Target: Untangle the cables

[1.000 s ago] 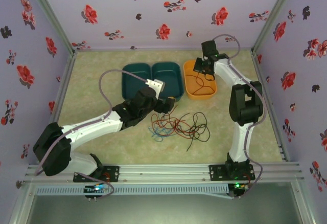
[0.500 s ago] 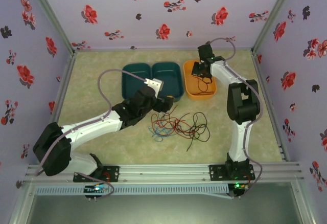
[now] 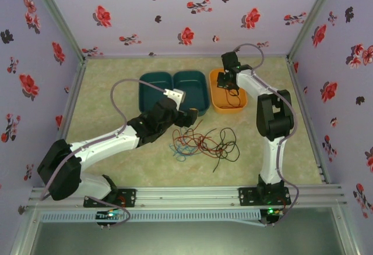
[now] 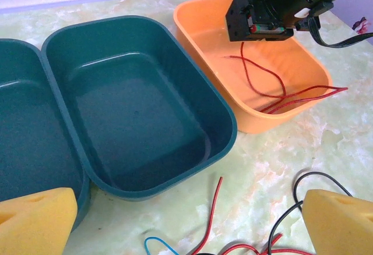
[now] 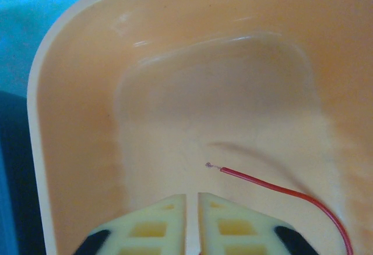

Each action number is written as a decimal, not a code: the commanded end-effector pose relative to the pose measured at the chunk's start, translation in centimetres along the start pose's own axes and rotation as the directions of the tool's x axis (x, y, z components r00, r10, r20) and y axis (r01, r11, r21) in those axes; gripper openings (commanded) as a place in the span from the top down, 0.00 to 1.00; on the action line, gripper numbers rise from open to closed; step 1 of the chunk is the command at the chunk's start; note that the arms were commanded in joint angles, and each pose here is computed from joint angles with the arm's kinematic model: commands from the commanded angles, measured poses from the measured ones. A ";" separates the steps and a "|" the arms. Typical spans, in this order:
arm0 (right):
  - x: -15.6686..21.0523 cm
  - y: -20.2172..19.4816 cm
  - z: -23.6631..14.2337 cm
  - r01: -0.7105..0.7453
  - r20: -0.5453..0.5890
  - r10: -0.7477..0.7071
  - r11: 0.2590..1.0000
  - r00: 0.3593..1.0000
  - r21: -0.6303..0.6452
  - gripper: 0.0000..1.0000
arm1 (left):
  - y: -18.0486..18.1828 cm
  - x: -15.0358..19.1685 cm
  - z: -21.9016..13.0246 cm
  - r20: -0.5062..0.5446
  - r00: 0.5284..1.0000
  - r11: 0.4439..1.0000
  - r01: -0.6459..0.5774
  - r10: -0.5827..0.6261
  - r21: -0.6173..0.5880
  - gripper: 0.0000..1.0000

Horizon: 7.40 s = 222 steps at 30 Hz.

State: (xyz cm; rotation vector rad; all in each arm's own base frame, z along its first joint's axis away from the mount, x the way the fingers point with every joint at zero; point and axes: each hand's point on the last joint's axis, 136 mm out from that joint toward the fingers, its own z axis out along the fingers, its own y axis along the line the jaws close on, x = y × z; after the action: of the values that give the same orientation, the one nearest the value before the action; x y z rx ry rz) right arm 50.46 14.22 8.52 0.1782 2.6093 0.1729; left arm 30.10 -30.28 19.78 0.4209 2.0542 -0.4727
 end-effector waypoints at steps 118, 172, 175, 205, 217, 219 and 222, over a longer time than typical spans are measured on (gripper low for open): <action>3.8 -1.3 4.0 0.013 -0.265 0.007 0.997 0.964 0.075 1.00 | 1.7 0.5 0.5 -0.028 0.995 0.995 0.091 -0.093 -0.047 0.00; 15.8 7.7 -17.3 0.215 0.053 -0.208 0.952 0.977 -0.218 0.56 | 12.9 8.8 -4.4 0.031 0.835 0.770 0.520 -0.549 -0.370 0.01; 17.9 10.8 -17.4 0.288 0.043 -0.287 0.921 0.957 -0.261 0.56 | 15.2 10.3 -6.2 0.110 0.779 0.693 0.605 -0.617 -0.393 0.00; 22.0 19.3 -15.3 0.460 0.029 -0.480 0.820 0.877 -0.339 1.00 | 16.2 9.4 -7.9 0.219 0.747 0.699 0.665 -0.628 -0.263 0.00; 17.4 17.5 -22.3 0.374 0.204 -0.317 0.838 0.926 -0.397 1.00 | 7.8 4.2 -3.0 0.050 0.861 0.860 0.499 -0.506 0.109 0.01; 16.8 17.3 -23.2 0.368 0.224 -0.299 0.835 0.928 -0.408 1.00 | 6.2 3.8 -2.3 0.024 0.876 0.868 0.472 -0.481 0.154 0.01; 16.2 17.0 -24.3 0.357 0.245 -0.275 0.834 0.930 -0.420 1.00 | 3.9 3.5 -1.3 -0.009 0.901 0.881 0.427 -0.434 0.205 0.02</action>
State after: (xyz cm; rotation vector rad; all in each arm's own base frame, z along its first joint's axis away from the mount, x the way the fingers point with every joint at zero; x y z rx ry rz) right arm 25.50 32.09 22.77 -0.4545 2.3414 0.6027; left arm 29.34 -22.73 14.05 -0.0996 2.1502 -0.8606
